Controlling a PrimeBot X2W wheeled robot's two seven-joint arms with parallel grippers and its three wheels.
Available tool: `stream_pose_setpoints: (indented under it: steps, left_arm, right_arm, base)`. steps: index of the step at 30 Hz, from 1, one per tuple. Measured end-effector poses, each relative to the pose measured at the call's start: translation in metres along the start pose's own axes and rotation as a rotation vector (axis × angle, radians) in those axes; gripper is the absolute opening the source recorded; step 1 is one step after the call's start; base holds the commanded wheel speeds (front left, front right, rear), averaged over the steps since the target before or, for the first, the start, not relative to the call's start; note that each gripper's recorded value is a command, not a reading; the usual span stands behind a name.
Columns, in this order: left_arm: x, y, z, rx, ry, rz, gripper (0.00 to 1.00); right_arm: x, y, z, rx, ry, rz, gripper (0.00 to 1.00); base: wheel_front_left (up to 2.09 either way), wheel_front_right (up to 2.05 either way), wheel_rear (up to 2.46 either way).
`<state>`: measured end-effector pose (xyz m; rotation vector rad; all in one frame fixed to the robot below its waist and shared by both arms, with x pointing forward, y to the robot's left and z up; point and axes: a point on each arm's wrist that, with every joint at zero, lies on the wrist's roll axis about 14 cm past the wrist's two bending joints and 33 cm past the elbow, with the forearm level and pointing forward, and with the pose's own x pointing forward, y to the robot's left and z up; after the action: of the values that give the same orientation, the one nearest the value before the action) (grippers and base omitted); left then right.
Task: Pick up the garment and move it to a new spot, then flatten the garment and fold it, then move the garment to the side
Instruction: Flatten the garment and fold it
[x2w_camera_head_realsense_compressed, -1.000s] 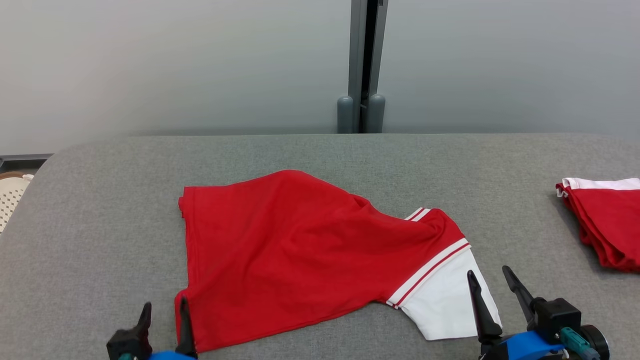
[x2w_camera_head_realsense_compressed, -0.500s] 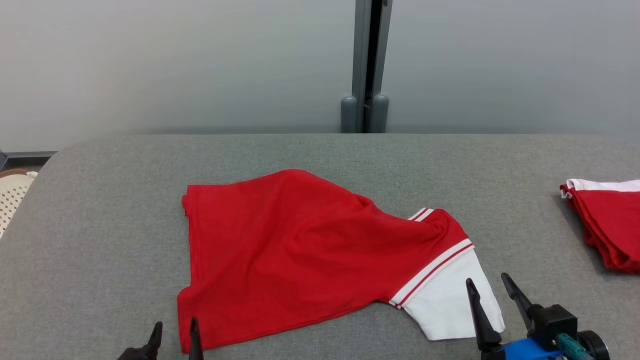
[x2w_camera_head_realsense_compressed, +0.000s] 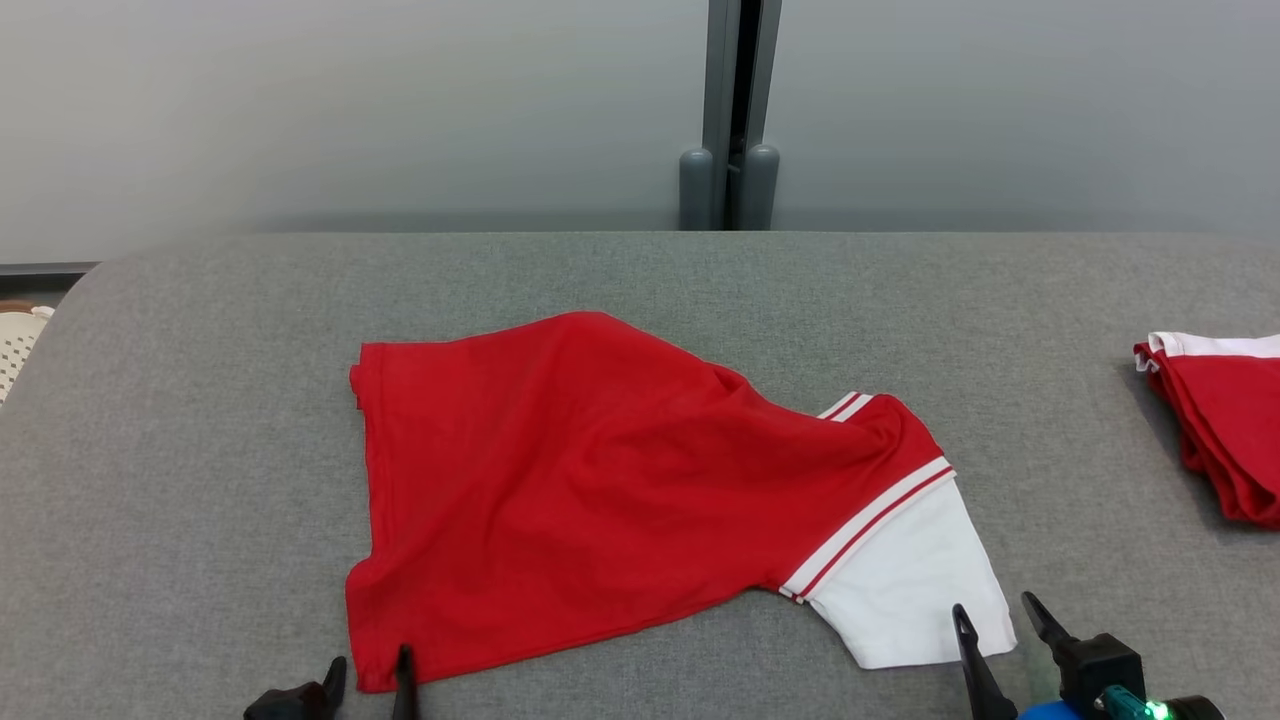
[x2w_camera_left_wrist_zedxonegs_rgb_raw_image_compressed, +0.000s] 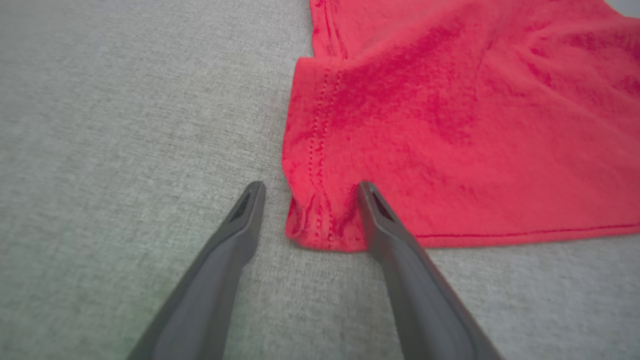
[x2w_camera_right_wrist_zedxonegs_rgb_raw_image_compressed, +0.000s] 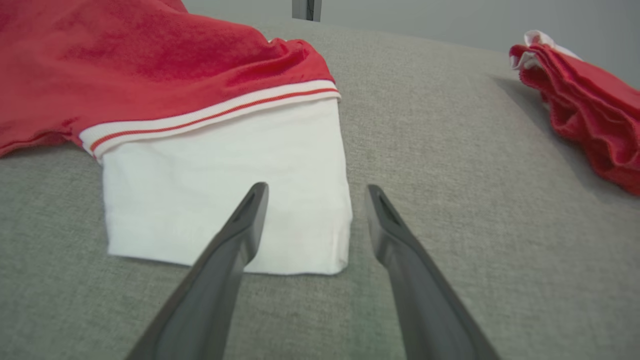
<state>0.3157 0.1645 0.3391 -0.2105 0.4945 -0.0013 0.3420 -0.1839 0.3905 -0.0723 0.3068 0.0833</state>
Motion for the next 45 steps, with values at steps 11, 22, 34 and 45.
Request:
stream_pose_setpoints:
  steps: [11,22,34,45]
  left_arm:
    - [0.003,-0.007,-0.005,0.004,0.021,-0.030,1.00]
    - [0.000,-0.014,-0.004,0.006,0.019,-0.056,1.00]
    - [-0.007,-0.019,-0.004,-0.012,0.003,-0.077,0.00]
    - [-0.011,-0.024,0.063,-0.028,-0.224,-0.096,0.00]
  right_arm:
    - [0.008,-0.005,-0.017,-0.003,0.070,-0.013,1.00]
    - [0.009,0.003,-0.040,0.002,0.157,0.016,1.00]
    - [0.008,0.009,-0.035,0.039,0.144,0.026,0.00]
    - [0.012,-0.004,0.034,0.159,-0.101,-0.027,0.00]
  base:
    - [0.00,0.00,0.00]
    - [0.00,0.00,0.00]
    - [0.00,0.00,0.00]
    - [0.00,0.00,0.00]
